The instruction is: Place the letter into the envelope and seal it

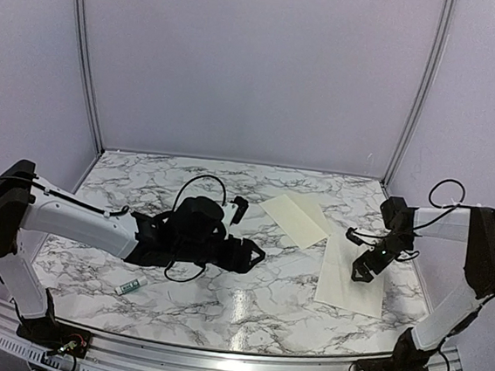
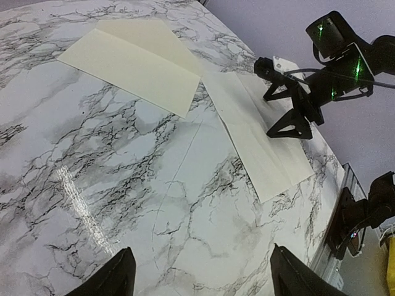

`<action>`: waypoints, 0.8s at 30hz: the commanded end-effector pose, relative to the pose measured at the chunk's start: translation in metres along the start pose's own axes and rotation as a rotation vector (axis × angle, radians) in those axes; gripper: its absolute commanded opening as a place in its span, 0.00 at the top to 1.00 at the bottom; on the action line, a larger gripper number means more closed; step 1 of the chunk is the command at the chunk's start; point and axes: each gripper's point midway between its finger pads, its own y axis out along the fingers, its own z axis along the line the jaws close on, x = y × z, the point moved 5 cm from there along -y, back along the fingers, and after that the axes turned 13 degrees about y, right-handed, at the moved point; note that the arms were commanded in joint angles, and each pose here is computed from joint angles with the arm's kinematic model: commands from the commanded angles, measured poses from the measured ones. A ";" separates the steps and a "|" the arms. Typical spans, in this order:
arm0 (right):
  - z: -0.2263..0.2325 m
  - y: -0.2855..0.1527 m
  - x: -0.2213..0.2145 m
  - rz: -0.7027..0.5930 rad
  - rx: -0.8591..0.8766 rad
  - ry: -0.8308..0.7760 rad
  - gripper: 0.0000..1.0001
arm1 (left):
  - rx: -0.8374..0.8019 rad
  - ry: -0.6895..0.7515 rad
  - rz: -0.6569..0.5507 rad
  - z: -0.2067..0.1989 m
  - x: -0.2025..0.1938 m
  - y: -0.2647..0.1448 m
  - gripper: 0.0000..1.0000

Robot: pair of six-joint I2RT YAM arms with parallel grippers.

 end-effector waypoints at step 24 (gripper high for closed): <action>0.090 -0.089 0.029 -0.199 0.123 -0.225 0.02 | -0.025 -0.223 0.085 0.016 -0.022 0.037 0.14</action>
